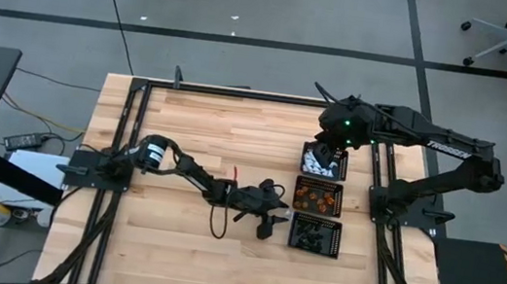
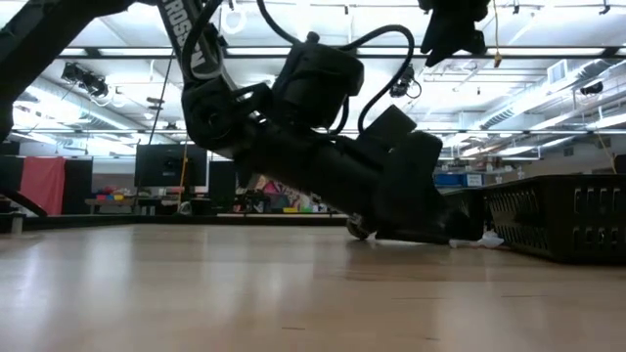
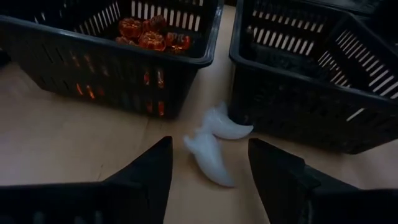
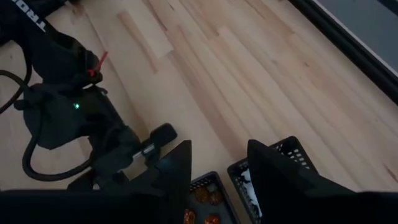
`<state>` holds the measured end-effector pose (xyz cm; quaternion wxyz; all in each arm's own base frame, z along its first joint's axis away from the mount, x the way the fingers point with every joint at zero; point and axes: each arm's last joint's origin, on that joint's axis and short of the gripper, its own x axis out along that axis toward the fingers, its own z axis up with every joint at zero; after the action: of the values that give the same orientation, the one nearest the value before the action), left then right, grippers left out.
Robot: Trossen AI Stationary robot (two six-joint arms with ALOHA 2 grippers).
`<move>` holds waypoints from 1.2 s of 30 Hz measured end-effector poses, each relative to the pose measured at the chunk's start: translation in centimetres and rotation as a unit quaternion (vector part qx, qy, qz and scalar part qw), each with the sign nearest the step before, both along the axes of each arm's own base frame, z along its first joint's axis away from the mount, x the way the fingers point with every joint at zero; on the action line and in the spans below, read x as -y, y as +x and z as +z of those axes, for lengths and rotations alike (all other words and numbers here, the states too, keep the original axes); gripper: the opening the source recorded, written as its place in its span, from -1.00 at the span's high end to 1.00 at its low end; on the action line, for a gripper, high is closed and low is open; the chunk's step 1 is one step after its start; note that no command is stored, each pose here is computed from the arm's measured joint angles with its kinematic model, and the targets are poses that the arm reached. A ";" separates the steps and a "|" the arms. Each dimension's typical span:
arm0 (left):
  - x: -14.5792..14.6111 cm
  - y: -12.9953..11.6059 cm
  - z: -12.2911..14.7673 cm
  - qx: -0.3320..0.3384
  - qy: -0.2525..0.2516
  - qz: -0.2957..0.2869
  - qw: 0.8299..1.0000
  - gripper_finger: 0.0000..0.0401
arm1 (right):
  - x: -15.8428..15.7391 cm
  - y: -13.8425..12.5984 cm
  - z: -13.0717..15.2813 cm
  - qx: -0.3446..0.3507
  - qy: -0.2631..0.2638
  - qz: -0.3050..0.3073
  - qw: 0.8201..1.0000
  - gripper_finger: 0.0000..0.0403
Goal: Sort Halloween decoration
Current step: Put the white ghost toy into the top black bin
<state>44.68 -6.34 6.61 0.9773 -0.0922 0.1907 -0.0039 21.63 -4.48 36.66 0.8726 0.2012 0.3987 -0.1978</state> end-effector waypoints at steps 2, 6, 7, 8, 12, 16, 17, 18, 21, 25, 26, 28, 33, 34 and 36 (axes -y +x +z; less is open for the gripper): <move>0.2 0.0 -0.1 -0.001 0.013 -0.003 1.000 0.05 | 0.0 0.0 0.0 0.000 0.000 0.003 1.000 0.20; 0.5 -0.2 -0.2 -0.008 0.026 0.000 1.000 0.22 | 0.0 0.0 0.0 0.000 0.000 0.004 1.000 0.20; 0.5 -0.2 -0.3 -0.009 0.025 0.003 1.000 0.27 | 0.0 0.1 0.0 0.000 0.000 0.005 1.000 0.20; 0.5 -0.2 -0.3 -0.010 0.021 0.009 1.000 0.32 | 0.0 0.1 0.0 0.000 0.001 0.005 1.000 0.20; 0.5 -0.2 -0.3 -0.009 0.009 0.027 1.000 0.45 | 0.0 0.1 0.0 0.000 0.003 0.007 1.000 0.20; 0.5 -0.2 -0.4 -0.009 0.010 0.029 0.999 0.55 | 0.0 0.1 0.0 0.001 0.005 0.009 1.000 0.20; 0.5 -0.2 -0.4 -0.008 0.010 0.030 0.999 0.58 | -0.1 0.1 0.0 0.001 0.008 0.011 1.000 0.20; 0.5 -0.2 -0.4 -0.008 0.010 0.030 0.999 0.62 | -0.1 0.1 0.0 0.001 0.009 0.012 1.000 0.20; 0.5 -0.2 -0.3 -0.008 0.009 0.031 0.999 0.75 | -0.1 0.1 0.0 0.001 0.010 0.013 1.000 0.20; 0.3 -0.2 0.1 -0.007 0.004 0.029 1.000 0.91 | -0.1 0.1 0.0 0.001 0.010 0.013 1.000 0.20; 0.3 -0.2 0.2 -0.007 0.004 0.029 1.000 0.94 | -0.1 0.1 0.0 0.001 0.010 0.013 1.000 0.20; 0.3 -0.2 0.4 -0.008 0.004 0.028 1.000 0.96 | -0.1 0.1 0.0 0.001 0.010 0.013 1.000 0.20; -0.1 -0.3 1.0 -0.017 0.001 0.022 1.000 0.94 | -0.1 0.0 0.0 0.001 0.011 0.014 1.000 0.20; -0.1 -0.3 1.2 -0.019 0.002 0.022 1.000 0.94 | -0.1 0.0 0.0 0.001 0.011 0.014 1.000 0.20; -0.2 -0.5 1.7 -0.032 0.004 0.022 0.999 0.94 | -0.1 0.0 0.0 0.001 0.012 0.014 1.000 0.20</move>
<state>44.20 -6.18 8.28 0.9709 -0.0923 0.2199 0.0216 21.64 -4.37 36.64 0.8733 0.2059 0.4030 -0.1804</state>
